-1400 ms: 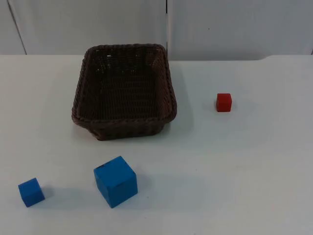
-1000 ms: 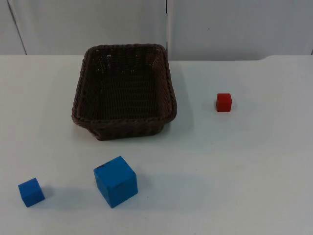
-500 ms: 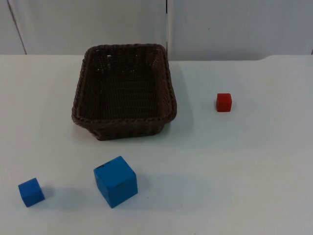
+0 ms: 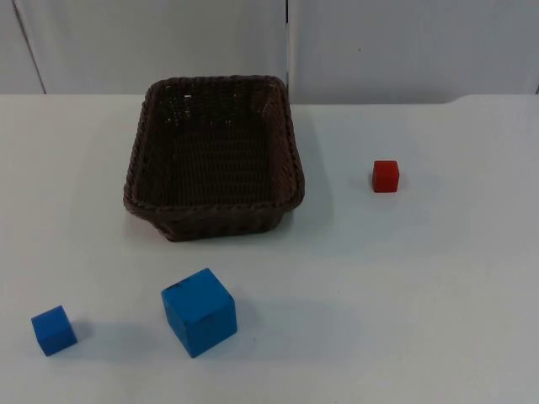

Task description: Pick up the basket with the left hand and place the largest block into the basket with the right hand.

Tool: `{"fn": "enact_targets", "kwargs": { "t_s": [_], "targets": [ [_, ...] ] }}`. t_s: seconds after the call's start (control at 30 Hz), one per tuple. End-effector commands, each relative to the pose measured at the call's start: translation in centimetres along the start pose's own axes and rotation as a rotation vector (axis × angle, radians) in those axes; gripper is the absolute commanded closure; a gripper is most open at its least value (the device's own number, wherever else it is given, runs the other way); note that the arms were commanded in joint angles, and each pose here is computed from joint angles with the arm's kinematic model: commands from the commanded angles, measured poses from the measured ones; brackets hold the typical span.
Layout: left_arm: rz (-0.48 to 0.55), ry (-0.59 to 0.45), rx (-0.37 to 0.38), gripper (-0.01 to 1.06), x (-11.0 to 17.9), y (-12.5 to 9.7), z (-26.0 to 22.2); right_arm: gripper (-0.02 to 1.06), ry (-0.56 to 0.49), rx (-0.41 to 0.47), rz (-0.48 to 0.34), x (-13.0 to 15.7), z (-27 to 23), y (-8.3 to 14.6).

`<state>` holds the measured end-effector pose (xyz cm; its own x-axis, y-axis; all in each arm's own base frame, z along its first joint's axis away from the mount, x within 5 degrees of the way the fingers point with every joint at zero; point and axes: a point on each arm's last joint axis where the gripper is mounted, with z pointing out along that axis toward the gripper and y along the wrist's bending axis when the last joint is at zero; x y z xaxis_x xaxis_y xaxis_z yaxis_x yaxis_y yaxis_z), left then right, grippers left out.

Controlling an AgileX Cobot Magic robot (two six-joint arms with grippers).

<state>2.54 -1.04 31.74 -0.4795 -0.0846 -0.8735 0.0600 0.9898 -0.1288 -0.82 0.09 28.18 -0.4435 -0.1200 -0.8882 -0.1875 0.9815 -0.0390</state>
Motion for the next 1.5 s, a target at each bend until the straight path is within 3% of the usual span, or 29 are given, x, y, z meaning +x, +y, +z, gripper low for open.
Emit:
{"fn": "enact_targets", "kwargs": {
  "t_s": [0.0,0.33,0.87,1.47],
  "targets": [
    [-0.012,-0.014,0.028,0.00,-0.8,-0.2,0.6,-0.01,-0.001,-0.001,0.004,0.1,0.1,0.0],
    [-0.014,0.081,0.136,0.00,-4.1,-1.0,5.7,-0.01,-0.001,-0.001,0.004,0.1,0.1,0.0],
    [0.002,0.273,0.127,0.00,-9.6,-0.4,14.9,-0.01,-0.001,-0.001,0.004,0.1,0.1,0.0],
    [-0.028,0.441,0.149,0.00,-11.3,0.3,24.8,-0.01,-0.001,0.019,0.014,0.1,0.1,0.1]
  ]
}}
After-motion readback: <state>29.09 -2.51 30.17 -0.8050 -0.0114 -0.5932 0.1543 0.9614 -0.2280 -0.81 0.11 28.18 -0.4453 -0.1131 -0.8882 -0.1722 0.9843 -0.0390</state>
